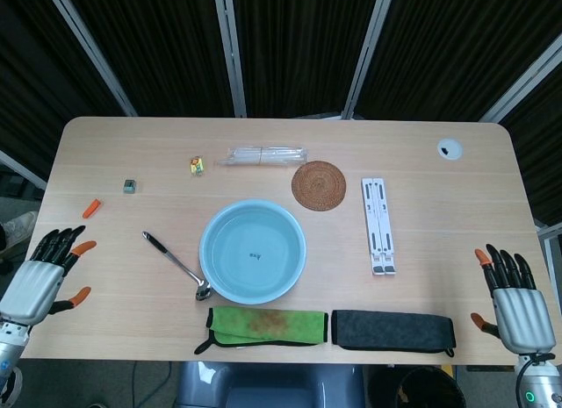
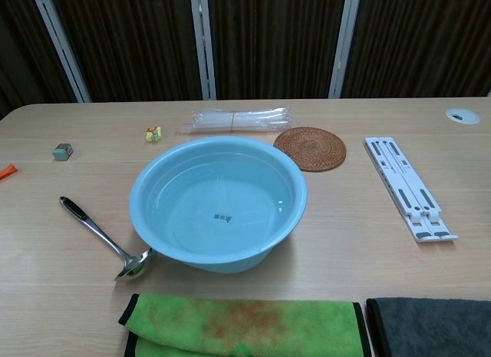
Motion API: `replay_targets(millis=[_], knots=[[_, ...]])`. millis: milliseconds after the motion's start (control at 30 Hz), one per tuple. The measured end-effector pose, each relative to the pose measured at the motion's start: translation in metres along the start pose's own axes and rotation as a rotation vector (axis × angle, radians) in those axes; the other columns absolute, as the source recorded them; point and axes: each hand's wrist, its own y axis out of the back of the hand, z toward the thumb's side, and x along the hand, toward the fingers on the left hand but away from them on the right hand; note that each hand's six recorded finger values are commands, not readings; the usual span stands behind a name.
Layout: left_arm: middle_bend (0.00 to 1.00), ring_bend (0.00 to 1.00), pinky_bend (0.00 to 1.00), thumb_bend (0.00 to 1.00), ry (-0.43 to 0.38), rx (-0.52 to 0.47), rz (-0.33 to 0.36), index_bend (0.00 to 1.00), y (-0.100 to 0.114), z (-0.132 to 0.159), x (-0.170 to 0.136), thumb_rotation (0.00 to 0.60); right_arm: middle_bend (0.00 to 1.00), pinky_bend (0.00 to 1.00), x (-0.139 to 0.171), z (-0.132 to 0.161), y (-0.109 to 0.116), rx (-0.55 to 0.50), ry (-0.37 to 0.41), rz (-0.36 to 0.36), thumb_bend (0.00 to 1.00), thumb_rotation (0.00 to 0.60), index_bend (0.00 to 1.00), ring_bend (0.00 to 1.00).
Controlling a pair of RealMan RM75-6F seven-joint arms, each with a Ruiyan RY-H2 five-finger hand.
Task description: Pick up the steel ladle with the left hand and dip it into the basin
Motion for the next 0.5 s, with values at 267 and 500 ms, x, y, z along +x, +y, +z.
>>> replay_targets(millis=[267,500], knots=[[0.00,0.00,0.00,0.30,-0.043,-0.007,-0.109,0.38,-0.016,0.001,0.041,0.600,0.00,0.00,-0.006,-0.005,-0.004,0.004,-0.019,0.013,0.00,0.600,0.00,0.00],[0.00,0.00,0.00,0.38,-0.065,-0.006,-0.163,0.42,-0.037,0.003,0.078,0.600,0.00,0.00,-0.012,-0.012,-0.009,0.010,-0.050,0.035,0.00,0.600,0.00,0.00]])
